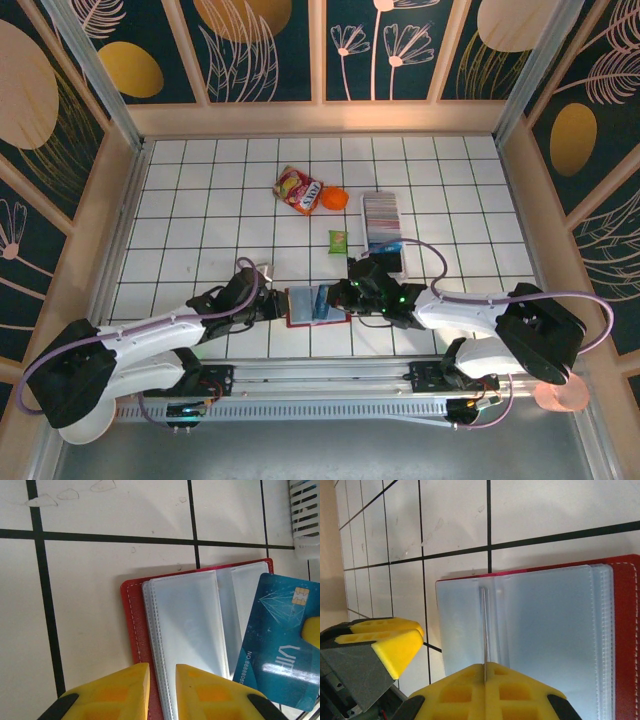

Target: Put the credit cards into the card holder

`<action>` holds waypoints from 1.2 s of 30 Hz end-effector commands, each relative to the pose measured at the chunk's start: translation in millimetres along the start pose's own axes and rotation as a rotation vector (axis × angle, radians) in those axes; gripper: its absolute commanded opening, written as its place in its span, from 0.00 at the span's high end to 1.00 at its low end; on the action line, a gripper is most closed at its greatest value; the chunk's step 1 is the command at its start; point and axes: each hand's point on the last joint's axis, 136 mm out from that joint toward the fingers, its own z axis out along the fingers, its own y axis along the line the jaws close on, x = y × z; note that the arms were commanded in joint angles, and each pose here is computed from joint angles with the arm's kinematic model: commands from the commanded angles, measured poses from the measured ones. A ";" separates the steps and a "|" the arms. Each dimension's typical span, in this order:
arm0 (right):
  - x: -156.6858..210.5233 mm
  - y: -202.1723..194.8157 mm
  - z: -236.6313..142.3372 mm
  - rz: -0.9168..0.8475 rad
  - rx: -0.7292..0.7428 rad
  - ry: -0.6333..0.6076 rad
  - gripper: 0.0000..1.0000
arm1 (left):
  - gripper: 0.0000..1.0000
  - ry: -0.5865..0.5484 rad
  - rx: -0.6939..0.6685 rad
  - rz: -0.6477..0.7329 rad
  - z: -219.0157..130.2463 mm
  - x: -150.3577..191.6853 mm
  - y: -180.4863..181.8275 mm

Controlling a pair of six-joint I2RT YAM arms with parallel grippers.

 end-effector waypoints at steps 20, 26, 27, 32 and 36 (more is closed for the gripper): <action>12.6 -5.0 19.6 0.034 -0.029 0.057 1.00 | 0.87 0.099 -0.048 0.006 18.5 23.2 18.6; 11.9 -2.9 21.4 0.034 -0.029 0.061 1.00 | 0.88 0.094 -0.051 0.001 15.8 24.5 21.0; 12.1 -3.7 22.0 0.034 -0.026 0.063 1.00 | 0.88 0.093 -0.051 -0.001 15.5 24.7 21.1; 14.5 -4.8 26.5 0.043 -0.021 0.079 1.00 | 0.89 0.094 -0.042 -0.012 14.2 26.2 21.1; 16.4 -3.8 30.2 0.052 -0.030 0.093 1.00 | 0.89 0.093 -0.040 -0.017 12.8 26.9 21.7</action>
